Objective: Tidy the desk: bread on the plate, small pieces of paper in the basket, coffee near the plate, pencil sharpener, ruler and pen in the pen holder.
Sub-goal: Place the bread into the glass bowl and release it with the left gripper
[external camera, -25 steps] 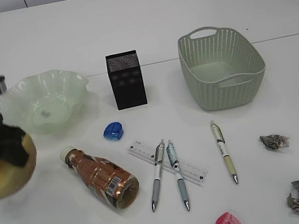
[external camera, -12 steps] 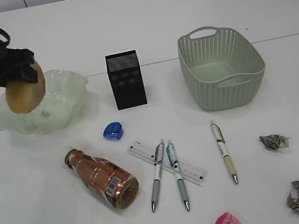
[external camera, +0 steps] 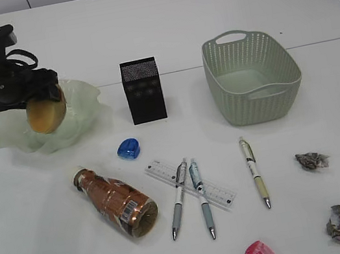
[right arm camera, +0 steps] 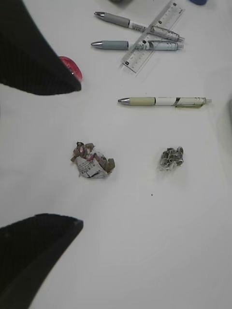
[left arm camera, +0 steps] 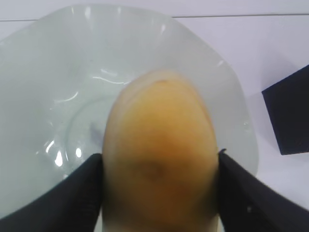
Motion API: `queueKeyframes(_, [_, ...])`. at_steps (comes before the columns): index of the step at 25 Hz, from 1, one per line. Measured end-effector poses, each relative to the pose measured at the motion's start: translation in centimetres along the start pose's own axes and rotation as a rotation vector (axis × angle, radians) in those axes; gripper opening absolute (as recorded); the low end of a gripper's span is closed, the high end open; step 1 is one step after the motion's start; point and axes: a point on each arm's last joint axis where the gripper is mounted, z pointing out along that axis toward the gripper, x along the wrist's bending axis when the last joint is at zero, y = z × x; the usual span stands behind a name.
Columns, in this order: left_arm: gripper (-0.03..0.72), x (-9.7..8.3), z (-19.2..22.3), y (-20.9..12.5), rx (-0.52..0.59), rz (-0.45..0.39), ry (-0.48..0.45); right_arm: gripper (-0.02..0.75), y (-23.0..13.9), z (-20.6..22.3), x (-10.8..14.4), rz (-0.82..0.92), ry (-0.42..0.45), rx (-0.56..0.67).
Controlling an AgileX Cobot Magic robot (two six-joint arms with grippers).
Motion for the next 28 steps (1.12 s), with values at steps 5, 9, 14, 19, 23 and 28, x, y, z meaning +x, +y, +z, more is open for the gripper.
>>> queueKeyframes(5, [0.65, 0.5, 0.1, 0.0, 0.009, -0.01, 0.005, 0.563, 0.0, 0.0, 0.0, 0.0, 0.0, -0.002])
queueKeyframes(9, [0.661, 0.4, -0.1, 0.0, 0.037, -0.01, 0.0, 0.563, 0.0, 0.0, 0.0, -0.001, -0.001, -0.003])
queueKeyframes(14, [0.645, -0.1, -2.6, 0.8, 0.065, 0.004, -0.016, 0.563, 0.1, 0.0, -0.1, -0.011, -0.013, -0.006])
queueKeyframes(19, [0.547, -0.7, -7.8, 1.3, 0.145, 0.084, -0.002, 0.563, 0.1, 0.0, -0.1, -0.015, -0.015, -0.007])
queueKeyframes(23, [0.496, -0.9, -10.9, 1.1, 0.208, 0.128, 0.018, 0.563, 0.1, 0.0, -0.1, -0.036, -0.016, -0.003])
queueKeyframes(28, [0.481, -0.9, -13.3, -0.4, 0.241, 0.134, 0.023, 0.563, 0.4, 1.1, 0.0, -0.028, -0.015, 0.078])
